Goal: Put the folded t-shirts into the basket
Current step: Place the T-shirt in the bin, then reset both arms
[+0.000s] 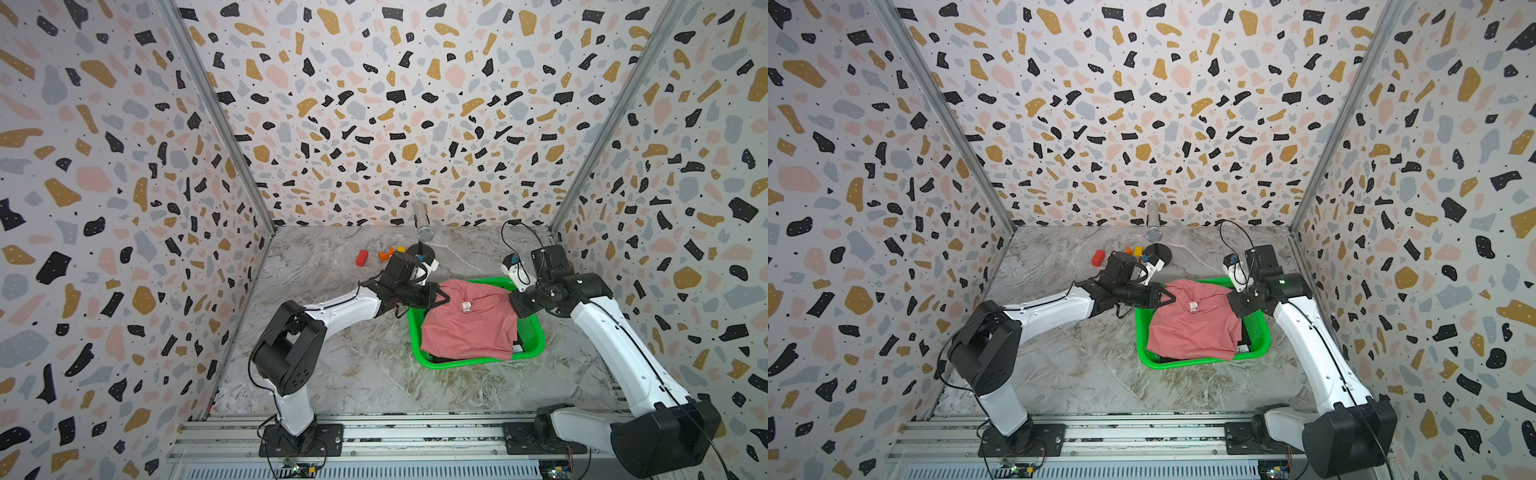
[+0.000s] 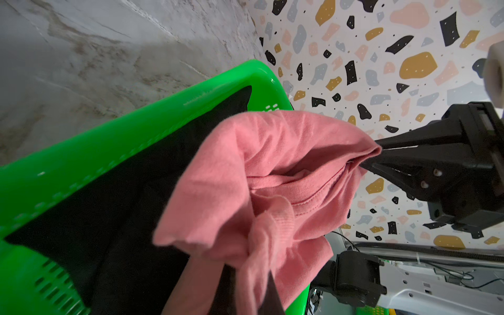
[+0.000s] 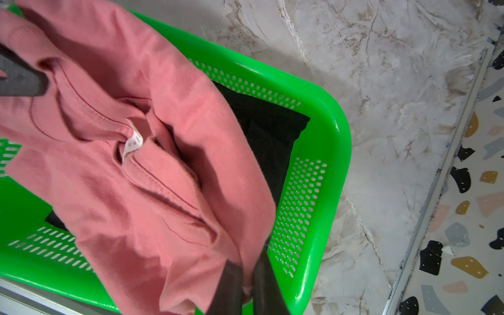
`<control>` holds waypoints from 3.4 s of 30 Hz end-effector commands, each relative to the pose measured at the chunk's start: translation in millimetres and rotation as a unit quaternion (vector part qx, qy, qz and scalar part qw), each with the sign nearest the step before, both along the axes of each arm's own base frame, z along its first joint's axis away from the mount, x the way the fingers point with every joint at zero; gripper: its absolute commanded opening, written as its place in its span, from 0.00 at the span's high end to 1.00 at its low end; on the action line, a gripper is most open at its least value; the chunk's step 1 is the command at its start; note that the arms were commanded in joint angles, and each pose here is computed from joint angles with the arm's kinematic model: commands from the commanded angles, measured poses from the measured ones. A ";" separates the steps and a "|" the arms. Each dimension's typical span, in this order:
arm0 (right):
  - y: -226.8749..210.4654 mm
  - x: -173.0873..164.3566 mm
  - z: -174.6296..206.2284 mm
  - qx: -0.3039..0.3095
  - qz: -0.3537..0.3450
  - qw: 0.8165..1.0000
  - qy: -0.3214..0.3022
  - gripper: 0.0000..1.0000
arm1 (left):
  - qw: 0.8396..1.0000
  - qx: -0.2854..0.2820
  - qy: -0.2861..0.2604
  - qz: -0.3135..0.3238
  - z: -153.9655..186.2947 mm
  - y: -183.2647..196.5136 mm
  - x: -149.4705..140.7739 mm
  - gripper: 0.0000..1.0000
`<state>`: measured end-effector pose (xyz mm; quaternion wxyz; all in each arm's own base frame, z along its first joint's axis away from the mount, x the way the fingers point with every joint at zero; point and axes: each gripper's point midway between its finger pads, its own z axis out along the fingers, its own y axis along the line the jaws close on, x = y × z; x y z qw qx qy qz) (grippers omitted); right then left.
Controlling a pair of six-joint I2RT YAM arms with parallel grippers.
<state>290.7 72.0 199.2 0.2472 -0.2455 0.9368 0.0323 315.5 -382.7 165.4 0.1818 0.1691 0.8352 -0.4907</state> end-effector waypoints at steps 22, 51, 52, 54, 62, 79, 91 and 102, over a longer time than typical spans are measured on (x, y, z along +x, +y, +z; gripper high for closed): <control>0.9 103.6 -20.7 0.011 0.065 0.998 -0.023 1.00 | 0.977 0.079 0.086 0.178 -52.5 32.1 30.2 1.00; 7.6 -26.8 -69.7 0.190 -0.291 0.915 0.205 0.75 | 0.969 0.192 -0.144 0.050 -0.9 70.0 47.2 0.11; 4.0 -25.1 -78.6 0.178 -0.296 0.916 0.205 0.76 | 0.967 0.199 -0.153 0.049 0.2 71.5 48.7 0.11; -7.4 -20.4 -97.2 0.143 -0.307 0.919 0.200 0.77 | 0.960 0.210 -0.181 0.044 7.7 74.6 52.6 0.11; -10.3 -10.8 -123.0 0.136 -0.330 0.911 0.209 0.68 | 0.947 0.210 -0.241 0.031 64.5 100.7 63.7 0.07; -96.8 55.5 7.9 -0.011 -0.300 0.919 -0.257 0.00 | 0.857 0.343 -0.217 0.318 -46.0 369.8 95.1 0.00; -119.9 68.2 -84.0 0.034 -0.304 0.897 -0.321 0.00 | 0.834 0.291 -0.299 0.362 -63.6 366.2 77.3 0.00; -85.8 82.5 -93.7 0.122 -0.215 0.904 -0.350 0.00 | 0.832 0.297 -0.305 0.356 -63.7 363.6 76.9 0.00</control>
